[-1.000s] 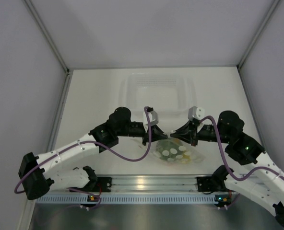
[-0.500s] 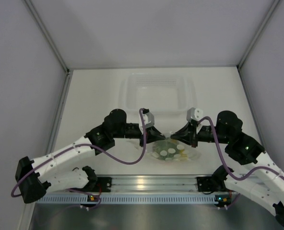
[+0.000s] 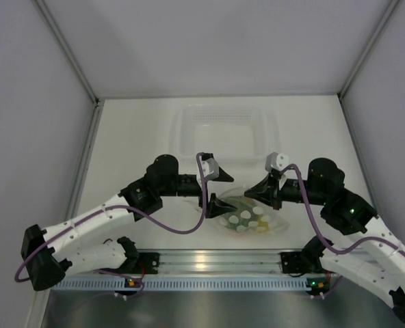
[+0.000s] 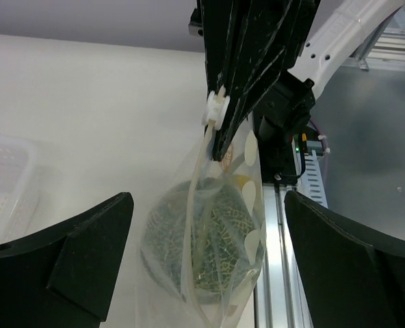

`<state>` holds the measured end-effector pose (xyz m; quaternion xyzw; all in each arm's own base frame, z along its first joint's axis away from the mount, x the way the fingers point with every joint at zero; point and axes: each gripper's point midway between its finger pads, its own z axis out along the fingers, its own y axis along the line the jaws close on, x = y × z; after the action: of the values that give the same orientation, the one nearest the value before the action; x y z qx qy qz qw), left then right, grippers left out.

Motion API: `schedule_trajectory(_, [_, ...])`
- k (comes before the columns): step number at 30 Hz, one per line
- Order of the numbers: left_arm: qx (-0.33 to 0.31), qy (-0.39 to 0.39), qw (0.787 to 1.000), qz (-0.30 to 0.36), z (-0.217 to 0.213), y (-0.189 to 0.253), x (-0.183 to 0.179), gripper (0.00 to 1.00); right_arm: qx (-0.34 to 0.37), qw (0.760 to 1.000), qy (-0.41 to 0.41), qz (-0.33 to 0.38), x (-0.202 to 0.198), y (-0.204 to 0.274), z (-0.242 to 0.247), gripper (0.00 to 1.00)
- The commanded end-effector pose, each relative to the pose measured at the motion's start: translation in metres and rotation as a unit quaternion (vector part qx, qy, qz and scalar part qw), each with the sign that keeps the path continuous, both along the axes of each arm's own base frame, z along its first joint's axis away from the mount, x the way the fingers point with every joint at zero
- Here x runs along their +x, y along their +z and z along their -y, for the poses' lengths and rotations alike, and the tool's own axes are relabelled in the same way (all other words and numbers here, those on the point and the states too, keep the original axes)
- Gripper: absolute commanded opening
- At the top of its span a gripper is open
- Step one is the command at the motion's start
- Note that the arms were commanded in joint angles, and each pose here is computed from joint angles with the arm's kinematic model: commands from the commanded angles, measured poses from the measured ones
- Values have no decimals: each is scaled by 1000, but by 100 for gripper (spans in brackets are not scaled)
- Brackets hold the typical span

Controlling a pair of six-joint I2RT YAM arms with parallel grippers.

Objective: Open the zip-top bag and remove the fake food

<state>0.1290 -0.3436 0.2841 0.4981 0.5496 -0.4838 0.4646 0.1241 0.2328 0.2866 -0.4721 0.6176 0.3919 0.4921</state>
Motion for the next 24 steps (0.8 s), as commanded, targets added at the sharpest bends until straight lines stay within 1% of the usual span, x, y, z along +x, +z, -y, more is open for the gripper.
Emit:
schedule_trajectory(1, [-58,-7,997,45,1,54,-2,98,10,1000,-2,6,0,15,-4,0])
schedule_trajectory(4, [-71,7,996,53,5,67,3,98,8,1000,4,1,-1,12,-6,0])
schedule_trajectory(5, [-75,6,996,56,6,70,3,96,9,1000,6,1,-2,12,-7,0])
schedule_trajectory(6, [-78,3,995,59,8,72,4,87,13,1000,9,4,-3,14,-7,0])
schedule_trajectory(7, [-82,-3,995,61,10,77,2,85,14,1000,14,4,-5,13,-7,0])
schedule_trajectory(9, [-80,-11,995,59,13,77,2,84,20,1000,20,9,-8,16,-7,0])
schedule_trajectory(10, [-80,-15,995,59,14,78,1,81,22,999,21,12,-9,17,-7,0])
schedule_trajectory(12, [-79,-18,995,59,16,78,1,80,24,999,24,15,-10,18,-6,0])
schedule_trajectory(16, [-78,-31,995,58,18,77,-2,69,31,999,25,23,-13,22,-4,0])
schedule_trajectory(18, [-78,-36,995,58,19,77,-3,62,32,999,24,23,-13,23,-4,0])
schedule_trajectory(20, [-80,-41,994,58,19,78,-5,62,32,999,24,22,-12,22,-5,0])
schedule_trajectory(21, [-79,-43,995,43,20,78,-6,62,32,999,25,22,-13,22,-5,0])
schedule_trajectory(24, [-81,-46,995,41,22,78,-6,63,32,999,26,20,-12,21,-6,0])
